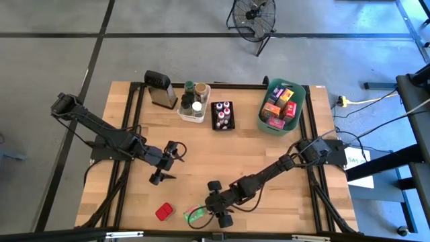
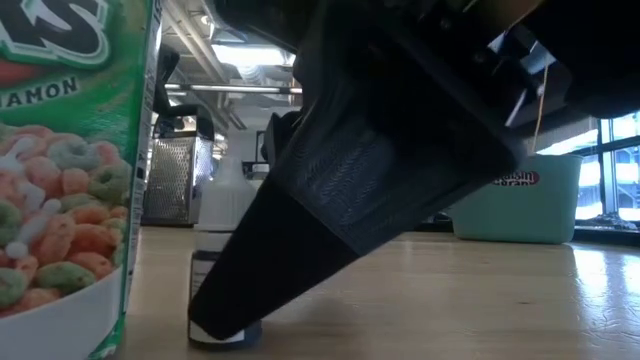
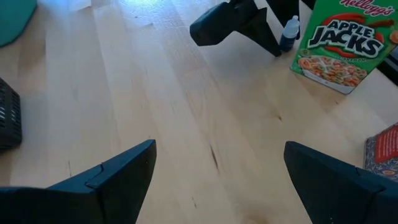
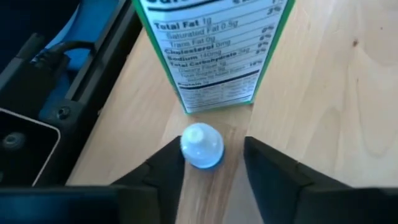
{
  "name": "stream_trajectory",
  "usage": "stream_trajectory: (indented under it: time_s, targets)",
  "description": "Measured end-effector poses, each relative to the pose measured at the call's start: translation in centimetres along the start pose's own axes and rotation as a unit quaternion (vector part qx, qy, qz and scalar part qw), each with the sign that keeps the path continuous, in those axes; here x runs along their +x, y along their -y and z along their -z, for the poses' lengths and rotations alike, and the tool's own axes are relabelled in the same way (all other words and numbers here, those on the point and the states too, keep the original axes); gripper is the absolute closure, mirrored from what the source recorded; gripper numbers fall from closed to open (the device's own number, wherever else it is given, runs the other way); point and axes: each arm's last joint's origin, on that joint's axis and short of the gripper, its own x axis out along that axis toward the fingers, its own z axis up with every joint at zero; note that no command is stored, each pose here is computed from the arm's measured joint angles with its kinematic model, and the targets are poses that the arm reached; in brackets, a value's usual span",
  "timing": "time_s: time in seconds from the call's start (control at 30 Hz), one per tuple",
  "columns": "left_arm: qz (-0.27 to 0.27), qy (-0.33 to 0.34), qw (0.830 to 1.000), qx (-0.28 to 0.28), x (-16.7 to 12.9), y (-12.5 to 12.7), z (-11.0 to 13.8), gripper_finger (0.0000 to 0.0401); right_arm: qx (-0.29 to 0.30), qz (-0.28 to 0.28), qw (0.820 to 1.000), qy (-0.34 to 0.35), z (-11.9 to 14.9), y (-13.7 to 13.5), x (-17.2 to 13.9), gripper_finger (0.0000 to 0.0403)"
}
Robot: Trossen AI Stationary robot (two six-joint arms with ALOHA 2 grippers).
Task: Pick & Place Kitchen Items
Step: Put the small black food coloring bottle into the black bin
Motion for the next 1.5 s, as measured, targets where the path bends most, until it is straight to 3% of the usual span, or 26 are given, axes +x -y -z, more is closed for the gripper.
stream_trajectory:
  time_s: [0.3, 0.73, 0.97, 1.2, 1.33, 1.5]
  targets:
    - [-0.002, 0.001, 1.0, 0.019, 0.0, 0.0, 0.0, 0.0052, 0.015, -0.022, 1.0, -0.005, 0.1, -0.3, 0.0, 0.0314]
    - [-0.002, -0.01, 1.0, 0.027, 0.0, 0.0, 0.2, 0.0052, 0.029, -0.012, 0.999, -0.013, 0.0, -0.3, -0.5, 0.0321]
    - [0.001, -0.014, 1.0, -0.007, 0.0, 0.0, 0.3, 0.0052, 0.055, 0.106, 0.991, -0.063, -0.6, 0.9, -4.6, 0.0322]
    - [0.002, -0.015, 0.997, -0.07, 0.0, 0.0, 0.3, 0.0052, 0.051, 0.277, 0.955, -0.097, -1.7, 3.7, -11.1, 0.0322]
    - [0.016, -0.021, 0.995, -0.097, 0.0, 0.2, 0.4, 0.0052, 0.025, 0.33, 0.94, -0.089, -2.6, 6.1, -14.0, 0.0322]
    - [0.027, -0.028, 0.993, -0.108, -0.1, 0.6, 0.5, 0.0052, 0.028, 0.342, 0.936, -0.081, -2.6, 10.4, -16.2, 0.0323]
